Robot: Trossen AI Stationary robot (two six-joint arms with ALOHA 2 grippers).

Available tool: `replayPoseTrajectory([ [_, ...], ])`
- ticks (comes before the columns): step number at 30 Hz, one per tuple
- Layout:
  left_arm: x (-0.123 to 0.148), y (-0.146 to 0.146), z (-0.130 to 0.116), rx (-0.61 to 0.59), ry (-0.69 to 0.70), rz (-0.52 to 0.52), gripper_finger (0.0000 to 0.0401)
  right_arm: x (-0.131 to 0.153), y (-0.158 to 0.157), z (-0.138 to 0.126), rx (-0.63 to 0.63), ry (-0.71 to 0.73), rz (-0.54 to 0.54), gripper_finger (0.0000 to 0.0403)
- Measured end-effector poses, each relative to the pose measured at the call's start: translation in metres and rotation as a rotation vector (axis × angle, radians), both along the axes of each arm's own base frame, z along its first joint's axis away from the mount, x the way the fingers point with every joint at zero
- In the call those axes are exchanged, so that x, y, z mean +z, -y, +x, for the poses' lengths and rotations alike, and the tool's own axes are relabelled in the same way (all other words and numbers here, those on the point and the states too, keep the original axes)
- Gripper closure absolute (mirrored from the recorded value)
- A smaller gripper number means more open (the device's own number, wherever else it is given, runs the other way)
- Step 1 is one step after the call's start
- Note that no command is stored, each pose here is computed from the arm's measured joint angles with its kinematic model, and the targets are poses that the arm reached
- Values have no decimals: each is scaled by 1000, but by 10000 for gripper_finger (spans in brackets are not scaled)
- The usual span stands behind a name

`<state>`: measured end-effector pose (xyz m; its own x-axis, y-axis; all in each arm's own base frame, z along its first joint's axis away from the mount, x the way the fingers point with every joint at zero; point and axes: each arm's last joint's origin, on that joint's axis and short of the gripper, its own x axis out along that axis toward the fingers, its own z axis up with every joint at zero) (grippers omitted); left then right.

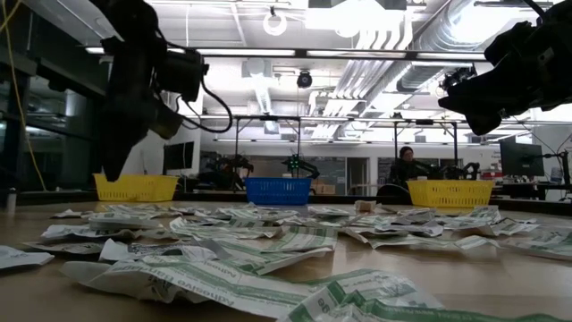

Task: Pick & Place First Aid Supplies
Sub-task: Put the green bandage pack into the top blue bin

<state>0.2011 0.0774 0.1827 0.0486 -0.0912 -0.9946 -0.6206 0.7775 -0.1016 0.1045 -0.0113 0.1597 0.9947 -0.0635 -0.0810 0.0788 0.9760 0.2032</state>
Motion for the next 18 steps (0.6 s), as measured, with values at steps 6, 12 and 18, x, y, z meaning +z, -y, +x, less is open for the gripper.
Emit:
replayPoseTrajectory([
  [6,-8,9,6,-138,44,41,318,0,0,0,1,0,0,274],
  [12,-11,19,12,-346,80,105,318,0,0,0,0,0,0,274],
  [18,-18,27,14,-487,115,130,318,0,0,0,0,0,0,274],
])
